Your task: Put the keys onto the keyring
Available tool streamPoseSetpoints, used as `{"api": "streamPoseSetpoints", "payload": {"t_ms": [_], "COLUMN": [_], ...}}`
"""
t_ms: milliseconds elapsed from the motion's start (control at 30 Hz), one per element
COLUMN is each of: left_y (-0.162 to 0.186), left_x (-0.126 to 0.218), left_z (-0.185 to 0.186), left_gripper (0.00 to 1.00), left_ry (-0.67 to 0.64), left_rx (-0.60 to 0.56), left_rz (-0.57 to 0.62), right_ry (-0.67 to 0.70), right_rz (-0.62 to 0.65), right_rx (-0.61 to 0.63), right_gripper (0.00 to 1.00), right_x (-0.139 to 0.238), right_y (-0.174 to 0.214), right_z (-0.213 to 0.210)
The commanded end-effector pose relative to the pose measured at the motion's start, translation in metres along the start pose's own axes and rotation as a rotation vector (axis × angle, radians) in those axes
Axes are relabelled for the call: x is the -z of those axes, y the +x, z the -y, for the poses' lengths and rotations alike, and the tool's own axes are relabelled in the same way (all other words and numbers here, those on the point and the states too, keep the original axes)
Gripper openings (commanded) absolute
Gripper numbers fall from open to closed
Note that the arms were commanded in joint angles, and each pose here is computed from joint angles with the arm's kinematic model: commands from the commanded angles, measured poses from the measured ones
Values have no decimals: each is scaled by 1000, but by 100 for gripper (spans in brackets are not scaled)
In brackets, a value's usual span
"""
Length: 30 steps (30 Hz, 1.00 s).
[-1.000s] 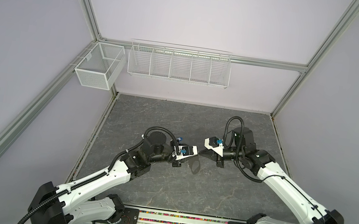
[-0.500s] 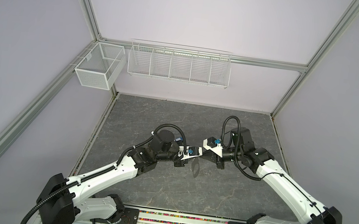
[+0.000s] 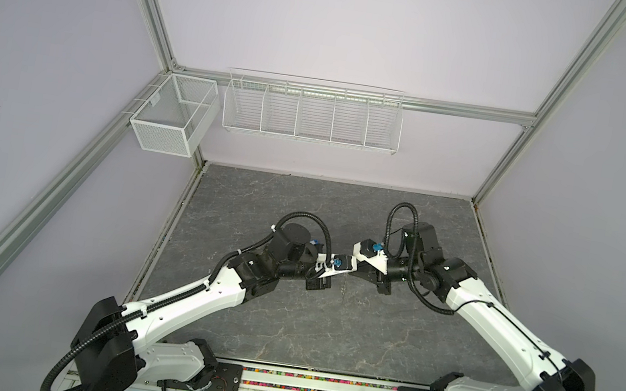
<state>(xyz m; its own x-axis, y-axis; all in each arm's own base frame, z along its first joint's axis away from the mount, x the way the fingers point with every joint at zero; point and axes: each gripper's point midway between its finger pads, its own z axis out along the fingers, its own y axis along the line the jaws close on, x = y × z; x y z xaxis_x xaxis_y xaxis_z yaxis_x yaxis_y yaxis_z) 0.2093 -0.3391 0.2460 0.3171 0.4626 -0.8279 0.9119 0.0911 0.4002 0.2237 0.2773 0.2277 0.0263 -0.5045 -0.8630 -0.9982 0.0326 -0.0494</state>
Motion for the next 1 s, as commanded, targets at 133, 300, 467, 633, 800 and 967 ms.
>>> {"api": "streamPoseSetpoints", "payload": {"t_ms": [133,300,467,633,800,967], "left_y": [15,18,17,8,-10,-30], "left_x": [-8,-8,-6,-2,15,33], "left_z": [8,10,10,3,-10,-20], "left_gripper": [7,10,0,0,0,0], "left_ry": [54,54,50,5,-36,-65], "left_rx": [24,25,22,53,142,205], "left_rz": [-68,-77,-71,-26,168,365], "right_ry": [-17,-22,-24,31,146,176], "right_rz": [106,103,117,112,181,245], "right_rx": [83,73,75,87,132,125], "right_gripper": [7,7,7,25,34,34], "right_x": [8,7,7,9,30,43], "right_y": [-25,-23,-25,-21,-24,-25], "right_z": [-9,-10,-11,-6,4,4]}}
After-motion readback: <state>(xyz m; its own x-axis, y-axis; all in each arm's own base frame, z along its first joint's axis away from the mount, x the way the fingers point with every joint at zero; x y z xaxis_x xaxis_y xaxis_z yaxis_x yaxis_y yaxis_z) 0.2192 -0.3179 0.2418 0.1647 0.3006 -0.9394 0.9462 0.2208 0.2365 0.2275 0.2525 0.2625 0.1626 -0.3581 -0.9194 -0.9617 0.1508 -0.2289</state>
